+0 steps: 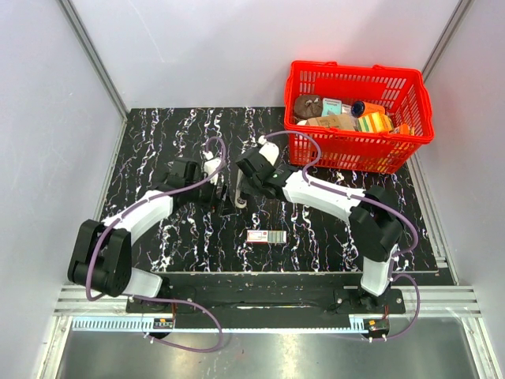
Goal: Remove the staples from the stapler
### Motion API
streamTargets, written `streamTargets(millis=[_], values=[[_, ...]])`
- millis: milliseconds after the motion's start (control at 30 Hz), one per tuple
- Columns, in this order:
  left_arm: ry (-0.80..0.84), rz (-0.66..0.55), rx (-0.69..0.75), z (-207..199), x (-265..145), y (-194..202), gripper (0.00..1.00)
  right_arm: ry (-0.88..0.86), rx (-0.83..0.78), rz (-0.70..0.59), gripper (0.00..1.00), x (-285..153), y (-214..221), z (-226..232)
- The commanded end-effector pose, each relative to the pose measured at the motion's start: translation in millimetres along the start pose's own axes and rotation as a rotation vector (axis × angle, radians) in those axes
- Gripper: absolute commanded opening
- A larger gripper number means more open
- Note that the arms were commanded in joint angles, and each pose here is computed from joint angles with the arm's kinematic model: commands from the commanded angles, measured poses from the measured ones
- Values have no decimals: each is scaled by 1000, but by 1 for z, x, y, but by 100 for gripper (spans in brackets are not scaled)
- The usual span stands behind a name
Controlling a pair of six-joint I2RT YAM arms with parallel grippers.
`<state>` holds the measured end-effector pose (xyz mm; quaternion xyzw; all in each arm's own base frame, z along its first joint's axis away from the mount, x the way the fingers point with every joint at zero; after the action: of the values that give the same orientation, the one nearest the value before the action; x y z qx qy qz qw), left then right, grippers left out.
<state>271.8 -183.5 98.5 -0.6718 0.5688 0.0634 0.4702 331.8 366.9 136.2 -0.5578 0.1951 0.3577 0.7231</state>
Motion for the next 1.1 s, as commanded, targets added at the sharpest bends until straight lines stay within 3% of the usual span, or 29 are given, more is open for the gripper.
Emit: streamTargets(millis=[0, 333, 667, 1067], values=[[157, -51, 43, -28, 3, -30, 83, -79, 90, -137, 0, -21, -39, 22], [221, -5, -7, -29, 16, -26, 65, -120, 124, -158, 0, -38, -45, 30], [258, -40, -2, -32, 18, -37, 45, -182, 157, -147, 0, -57, -40, 36], [258, -101, 74, -29, 11, -54, 10, -263, 166, -72, 0, -55, -8, 40]])
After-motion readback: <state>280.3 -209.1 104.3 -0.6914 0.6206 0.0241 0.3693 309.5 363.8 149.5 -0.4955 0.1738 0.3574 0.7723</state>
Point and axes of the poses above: each gripper's point midway between its finger pads, its own x axis out along the fingers, its own z axis along the line the jaws close on, y = z × x, the point moved 1 cm from there along -x, back along the fingers, and after that the axes turned 13 degrees about -x, right-handed, at the moved point
